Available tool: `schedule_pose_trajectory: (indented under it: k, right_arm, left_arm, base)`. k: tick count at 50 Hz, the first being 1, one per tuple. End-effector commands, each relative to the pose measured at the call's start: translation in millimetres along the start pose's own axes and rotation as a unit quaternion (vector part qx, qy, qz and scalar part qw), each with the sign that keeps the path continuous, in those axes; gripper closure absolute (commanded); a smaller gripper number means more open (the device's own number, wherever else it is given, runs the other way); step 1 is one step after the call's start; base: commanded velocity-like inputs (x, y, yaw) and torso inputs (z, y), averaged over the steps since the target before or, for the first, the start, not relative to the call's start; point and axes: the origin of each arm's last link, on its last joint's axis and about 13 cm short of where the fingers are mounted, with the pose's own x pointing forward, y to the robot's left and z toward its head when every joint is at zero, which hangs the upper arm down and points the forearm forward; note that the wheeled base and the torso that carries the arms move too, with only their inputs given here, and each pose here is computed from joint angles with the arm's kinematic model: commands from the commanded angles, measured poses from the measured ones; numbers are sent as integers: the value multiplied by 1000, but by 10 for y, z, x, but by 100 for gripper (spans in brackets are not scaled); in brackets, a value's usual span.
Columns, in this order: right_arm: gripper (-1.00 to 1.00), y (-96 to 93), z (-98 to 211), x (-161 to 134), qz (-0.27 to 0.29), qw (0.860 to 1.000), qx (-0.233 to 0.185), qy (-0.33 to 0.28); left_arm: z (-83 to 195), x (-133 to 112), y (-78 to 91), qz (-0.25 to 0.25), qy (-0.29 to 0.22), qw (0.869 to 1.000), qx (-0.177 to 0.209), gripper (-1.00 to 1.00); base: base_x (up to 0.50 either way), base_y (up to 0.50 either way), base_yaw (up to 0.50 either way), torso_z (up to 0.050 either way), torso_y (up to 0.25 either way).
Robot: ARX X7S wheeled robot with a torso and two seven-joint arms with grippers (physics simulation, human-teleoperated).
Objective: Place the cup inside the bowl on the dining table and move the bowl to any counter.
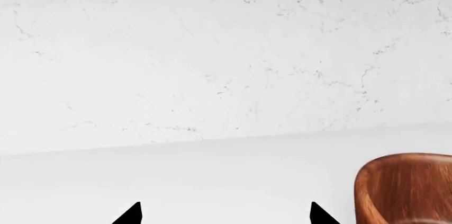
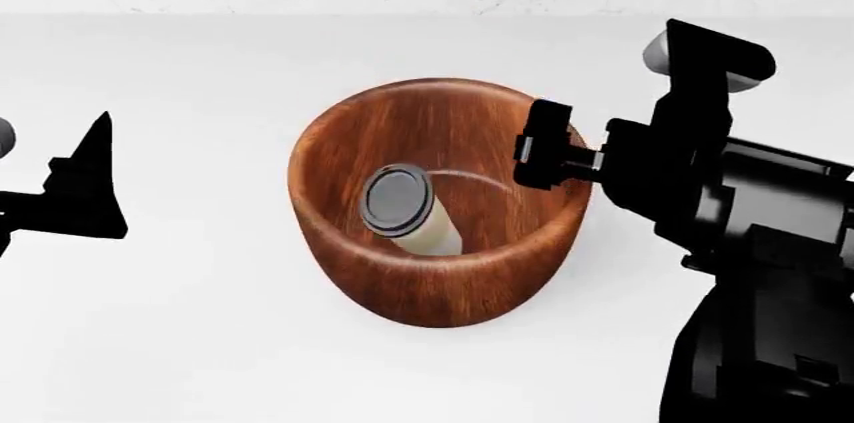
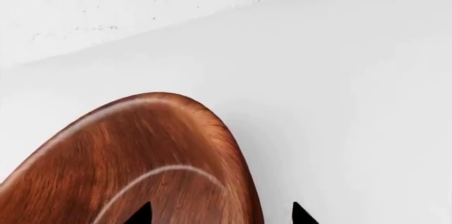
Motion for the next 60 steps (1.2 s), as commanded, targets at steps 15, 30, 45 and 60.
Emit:
schedule_pose_trajectory:
  k: [15,30,45,60]
  right_arm:
    - [-100,247,-36,-470,-57,954,-193,-220]
    - [-100,541,415,-1047,-54,927,-217,-301]
    - [-100,669,947,-1046,-33,913,-231,-336]
    - [-100,655,1220,-1017,-50,902,-239,-357]
  left_arm:
    - [111,323,-153,-2,6,1000,-1,-100]
    - [856,524,-164,-8,-41,999,-4,-100]
    - [1337,843,-275,-27,-74,997,-4,-100]
    - [1536,1177,-254,-34,-93,995,-1,-100]
  base:
    - [0,0,0,0,0]
    - [0,0,0,0,0]
    - [0,0,0,0,0]
    - [0,0,0,0,0]
